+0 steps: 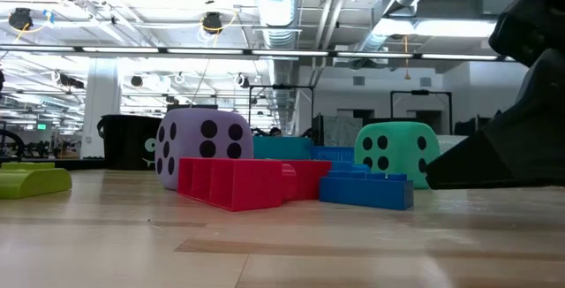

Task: Pick & Place Toys
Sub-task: Put the small blue game piece into the dark blue bin

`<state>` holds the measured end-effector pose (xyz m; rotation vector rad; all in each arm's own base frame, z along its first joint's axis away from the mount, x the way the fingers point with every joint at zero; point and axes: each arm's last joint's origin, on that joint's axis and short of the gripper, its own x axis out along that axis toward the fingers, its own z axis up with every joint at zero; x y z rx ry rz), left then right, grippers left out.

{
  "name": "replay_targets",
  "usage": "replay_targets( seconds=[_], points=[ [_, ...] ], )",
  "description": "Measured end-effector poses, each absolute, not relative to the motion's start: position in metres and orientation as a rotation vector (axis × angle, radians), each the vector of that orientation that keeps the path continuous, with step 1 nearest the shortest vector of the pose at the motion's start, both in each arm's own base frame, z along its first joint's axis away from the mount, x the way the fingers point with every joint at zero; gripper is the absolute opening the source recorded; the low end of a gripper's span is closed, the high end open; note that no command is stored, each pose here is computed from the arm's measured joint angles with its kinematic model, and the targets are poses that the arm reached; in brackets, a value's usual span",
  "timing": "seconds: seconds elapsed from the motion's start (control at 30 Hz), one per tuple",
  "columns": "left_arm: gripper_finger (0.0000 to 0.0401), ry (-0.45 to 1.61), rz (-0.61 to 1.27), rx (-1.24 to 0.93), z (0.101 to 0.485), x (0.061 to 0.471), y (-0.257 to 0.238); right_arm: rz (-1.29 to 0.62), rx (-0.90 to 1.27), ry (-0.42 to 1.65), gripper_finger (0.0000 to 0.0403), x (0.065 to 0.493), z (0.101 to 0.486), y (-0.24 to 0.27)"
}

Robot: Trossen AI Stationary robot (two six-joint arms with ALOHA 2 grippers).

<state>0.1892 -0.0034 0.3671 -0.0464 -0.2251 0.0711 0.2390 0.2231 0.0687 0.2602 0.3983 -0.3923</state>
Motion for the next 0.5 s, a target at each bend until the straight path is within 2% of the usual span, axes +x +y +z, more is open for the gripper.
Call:
replay_targets(
  seconds=[0.5],
  points=[
    [0.0002,-0.224,0.074,-0.047,0.367,0.189,-0.003,-0.422,0.284,0.467,0.0265,0.258,0.065,0.201]
  ],
)
